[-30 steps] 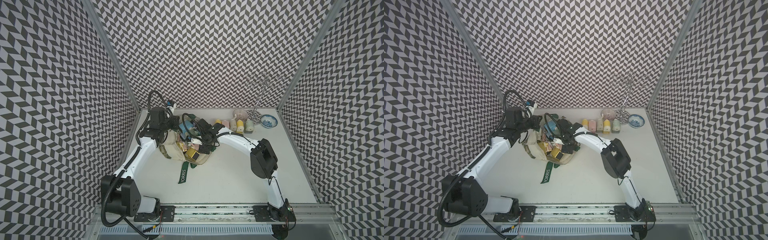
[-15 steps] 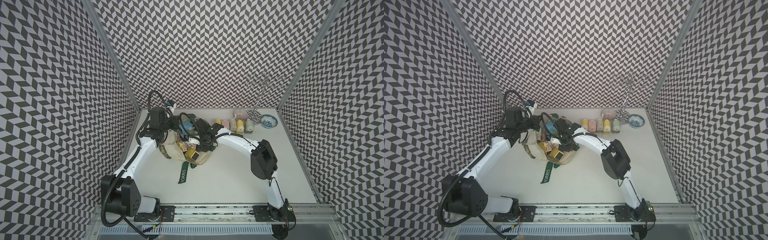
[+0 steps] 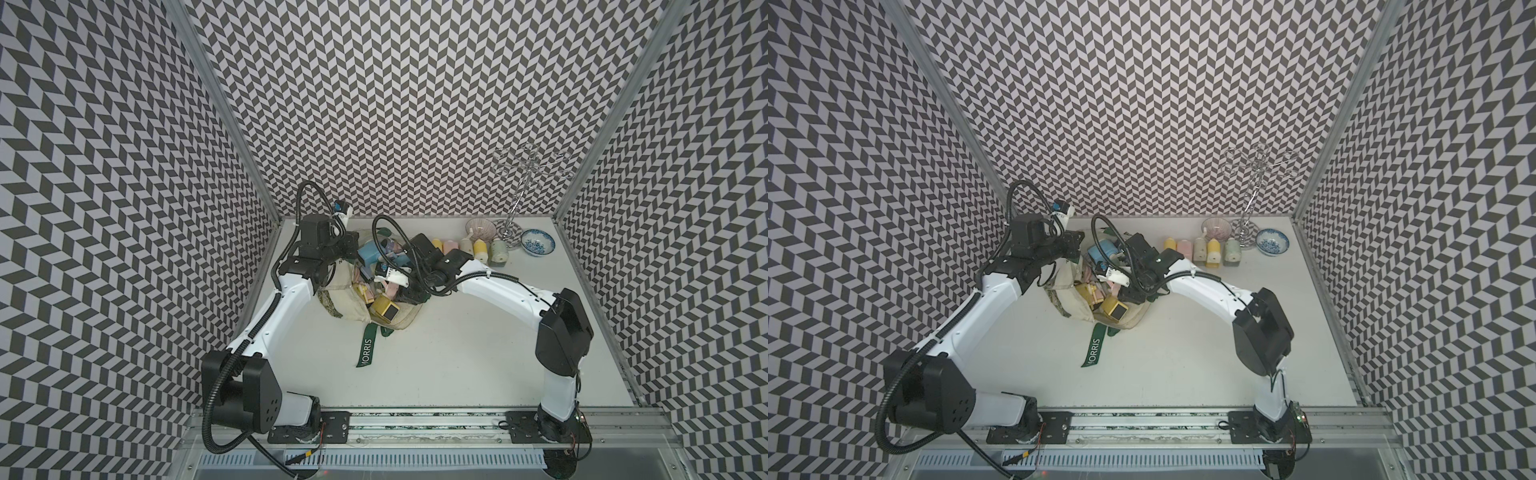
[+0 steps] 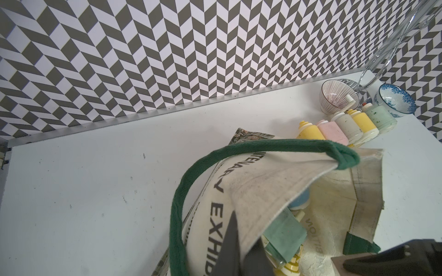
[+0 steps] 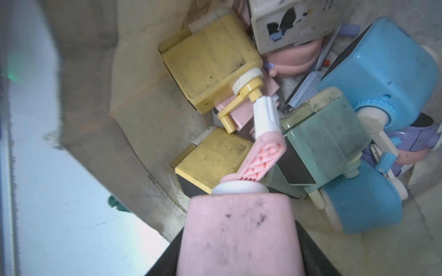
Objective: Take out the pencil sharpeners from the tote bags
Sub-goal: Pick up the pencil sharpener from the canvas bag, then place the pencil sharpener at the center of the board.
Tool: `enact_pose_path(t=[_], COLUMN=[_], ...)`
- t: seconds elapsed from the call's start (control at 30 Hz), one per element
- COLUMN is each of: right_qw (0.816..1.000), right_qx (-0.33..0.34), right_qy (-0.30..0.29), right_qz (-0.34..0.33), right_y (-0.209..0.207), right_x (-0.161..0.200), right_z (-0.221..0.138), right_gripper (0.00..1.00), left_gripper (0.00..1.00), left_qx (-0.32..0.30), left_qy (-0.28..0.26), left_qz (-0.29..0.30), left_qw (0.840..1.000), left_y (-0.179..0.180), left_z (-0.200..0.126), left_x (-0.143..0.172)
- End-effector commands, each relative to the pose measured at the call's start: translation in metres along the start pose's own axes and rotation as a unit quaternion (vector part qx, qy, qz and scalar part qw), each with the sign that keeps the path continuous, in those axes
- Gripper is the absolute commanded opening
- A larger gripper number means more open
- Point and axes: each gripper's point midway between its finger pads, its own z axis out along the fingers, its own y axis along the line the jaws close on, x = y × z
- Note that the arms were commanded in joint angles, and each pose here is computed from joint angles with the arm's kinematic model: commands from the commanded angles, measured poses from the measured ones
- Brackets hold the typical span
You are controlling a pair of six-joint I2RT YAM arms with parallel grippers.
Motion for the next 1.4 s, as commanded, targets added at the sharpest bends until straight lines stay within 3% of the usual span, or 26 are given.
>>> enact_pose_path(t=[0.0, 0.37, 0.67, 0.9, 1.1, 1.37], right_qw=[0.994, 0.967, 0.926, 0.857, 0.791, 0.727], right_qx=[0.021, 0.028, 0.113, 0.240, 0.400, 0.498], right_qy=[-0.106, -0.235, -0.310, -0.319, -0.267, -0.212], right_qz=[0.018, 0.093, 0.184, 0.327, 0.378, 0.424], right_y=[-0.016, -0.026, -0.063, -0.128, -0.159, -0.185], right_x=[-0.038, -0.034, 0.011, 0.090, 0.170, 0.248], right_z=[-0.040, -0.106, -0.157, -0.194, -0.209, -0.232], right_gripper=[0.46, 0.44, 0.45, 0.44, 0.49, 0.50], left_gripper=[0.00, 0.00, 0.00, 0.00, 0.00, 0.00], left_qx=[0.017, 0.018, 0.019, 0.021, 0.023, 0.024], left_qy=[-0.064, -0.066, -0.066, -0.066, -0.066, -0.067], left_qz=[0.024, 0.024, 0.023, 0.022, 0.021, 0.021], left_qw=[0.997, 0.997, 0.997, 0.997, 0.997, 0.997], left_y=[-0.014, -0.015, -0.015, -0.016, -0.016, -0.016], left_z=[-0.014, -0.015, -0.015, -0.014, -0.014, -0.014], left_x=[-0.043, -0.044, -0.044, -0.043, -0.044, -0.043])
